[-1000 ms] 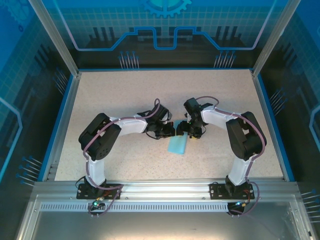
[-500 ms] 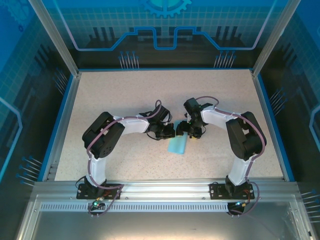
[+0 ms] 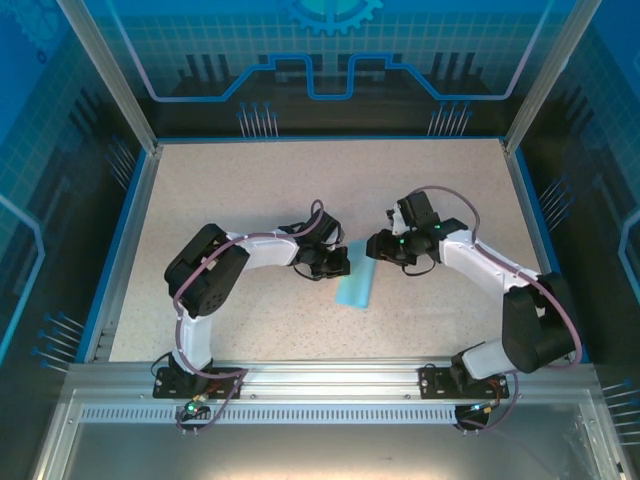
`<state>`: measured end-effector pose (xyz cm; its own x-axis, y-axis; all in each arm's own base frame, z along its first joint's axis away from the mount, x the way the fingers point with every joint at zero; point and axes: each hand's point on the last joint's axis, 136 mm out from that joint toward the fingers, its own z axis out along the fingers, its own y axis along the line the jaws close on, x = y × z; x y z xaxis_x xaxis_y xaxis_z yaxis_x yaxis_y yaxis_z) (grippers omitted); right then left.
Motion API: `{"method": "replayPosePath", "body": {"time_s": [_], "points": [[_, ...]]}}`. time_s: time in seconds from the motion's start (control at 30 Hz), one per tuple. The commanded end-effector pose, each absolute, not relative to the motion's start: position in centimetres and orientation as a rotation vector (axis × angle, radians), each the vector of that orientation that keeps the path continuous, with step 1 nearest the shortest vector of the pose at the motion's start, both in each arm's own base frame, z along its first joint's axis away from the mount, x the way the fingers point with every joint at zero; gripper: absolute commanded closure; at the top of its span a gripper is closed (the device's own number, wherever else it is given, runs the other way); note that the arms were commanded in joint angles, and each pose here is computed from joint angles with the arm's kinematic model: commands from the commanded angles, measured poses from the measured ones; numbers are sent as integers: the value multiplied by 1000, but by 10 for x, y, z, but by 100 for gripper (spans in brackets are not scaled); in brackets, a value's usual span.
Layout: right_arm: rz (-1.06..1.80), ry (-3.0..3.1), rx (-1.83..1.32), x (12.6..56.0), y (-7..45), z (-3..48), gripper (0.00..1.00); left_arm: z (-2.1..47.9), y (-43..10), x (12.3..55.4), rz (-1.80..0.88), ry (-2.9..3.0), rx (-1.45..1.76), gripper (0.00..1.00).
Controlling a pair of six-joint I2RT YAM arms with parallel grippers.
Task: Fold a paper plane with a square sheet of paper (pick it up from the middle)
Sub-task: Fold the square sheet of paper in half at the center of the table.
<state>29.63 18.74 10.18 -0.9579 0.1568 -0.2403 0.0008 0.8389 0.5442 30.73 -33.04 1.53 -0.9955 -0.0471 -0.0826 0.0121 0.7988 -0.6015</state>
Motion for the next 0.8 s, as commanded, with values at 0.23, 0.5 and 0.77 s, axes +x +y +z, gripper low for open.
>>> {"method": "replayPosePath", "body": {"time_s": [0.23,0.5,0.77], "points": [[1068,2794,58,292,225,70,85,-1,-322,294,-867,2971,-21,100],[1022,2883,110,281,211,29,84,-3,-321,293,-862,2978,-15,100],[979,2936,163,271,196,0,82,-6,-320,290,-853,2989,-11,100]]}}
